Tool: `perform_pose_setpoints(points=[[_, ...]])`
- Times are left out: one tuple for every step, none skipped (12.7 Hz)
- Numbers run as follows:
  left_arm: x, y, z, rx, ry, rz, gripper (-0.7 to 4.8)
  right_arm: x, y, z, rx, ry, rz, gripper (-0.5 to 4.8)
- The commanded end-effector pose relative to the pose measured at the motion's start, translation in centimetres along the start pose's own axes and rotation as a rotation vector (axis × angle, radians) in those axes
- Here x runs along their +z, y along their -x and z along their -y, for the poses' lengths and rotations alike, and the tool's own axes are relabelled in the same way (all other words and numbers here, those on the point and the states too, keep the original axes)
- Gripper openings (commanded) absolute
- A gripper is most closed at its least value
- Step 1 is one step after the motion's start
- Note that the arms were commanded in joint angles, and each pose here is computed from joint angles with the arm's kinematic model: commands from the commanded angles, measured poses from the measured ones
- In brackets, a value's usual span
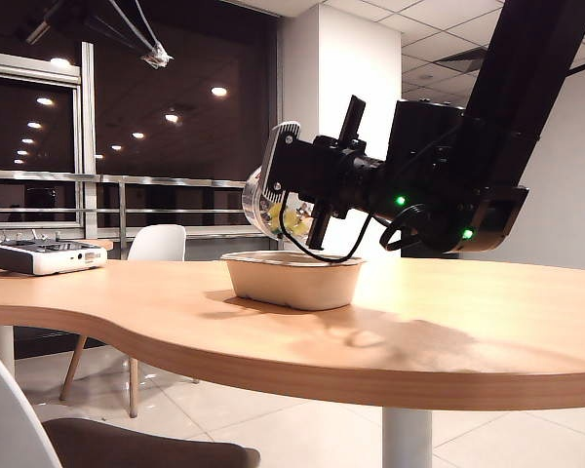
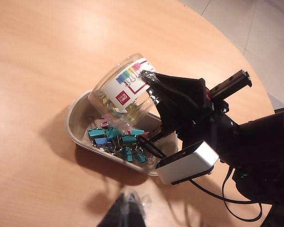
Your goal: Pick up the box filled with clips, pour some clips from it into the rectangular paper box, and then put the clip box back on the table.
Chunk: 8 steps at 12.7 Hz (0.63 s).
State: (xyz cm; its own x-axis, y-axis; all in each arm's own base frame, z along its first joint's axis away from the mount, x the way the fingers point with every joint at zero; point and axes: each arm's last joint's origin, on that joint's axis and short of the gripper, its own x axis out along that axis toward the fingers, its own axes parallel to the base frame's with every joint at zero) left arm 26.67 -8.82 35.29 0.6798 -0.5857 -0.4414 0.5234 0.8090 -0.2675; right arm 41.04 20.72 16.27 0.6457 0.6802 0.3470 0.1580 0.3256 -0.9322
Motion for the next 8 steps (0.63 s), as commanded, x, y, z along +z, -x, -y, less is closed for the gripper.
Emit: perform_pose_setpoints(points=[[0.16, 0.16, 0.1, -0.007, -0.026, 0.011, -0.06, 0.11, -0.19, 0.65, -0.032, 0.02, 0.007, -0.03], [0.15, 0.16, 0.1, -0.007, -0.025, 0.01, -0.06, 0.11, -0.19, 0.65, -0.032, 0.023, 0.007, -0.03], [0.15, 0.16, 0.1, -0.007, -0.025, 0.01, -0.06, 0.11, -0.19, 0.66, -0.033, 0.047, 0.007, -0.03], [0.16, 0.16, 0.09, -0.006, -0.026, 0.011, -0.06, 0.11, -0.19, 0.67, -0.033, 0.095, 0.006, -0.03], [0.16, 0.16, 0.09, -0.006, -0.026, 0.011, -0.06, 0.12, -0.19, 0.66, -0.032, 0.154, 0.009, -0.03], [0.16, 0.16, 0.1, -0.007, -0.026, 0.011, -0.06, 0.17, -0.19, 0.65, -0.03, 0.199, 0.026, -0.03], [0.16, 0.16, 0.1, -0.007, -0.026, 0.011, -0.06, 0.21, -0.19, 0.67, -0.031, 0.302, 0.035, -0.03], [0.16, 0.16, 0.1, -0.006, -0.026, 0.011, -0.06, 0.31, -0.27, 1.09, -0.039, 0.316, 0.051, -0.03]])
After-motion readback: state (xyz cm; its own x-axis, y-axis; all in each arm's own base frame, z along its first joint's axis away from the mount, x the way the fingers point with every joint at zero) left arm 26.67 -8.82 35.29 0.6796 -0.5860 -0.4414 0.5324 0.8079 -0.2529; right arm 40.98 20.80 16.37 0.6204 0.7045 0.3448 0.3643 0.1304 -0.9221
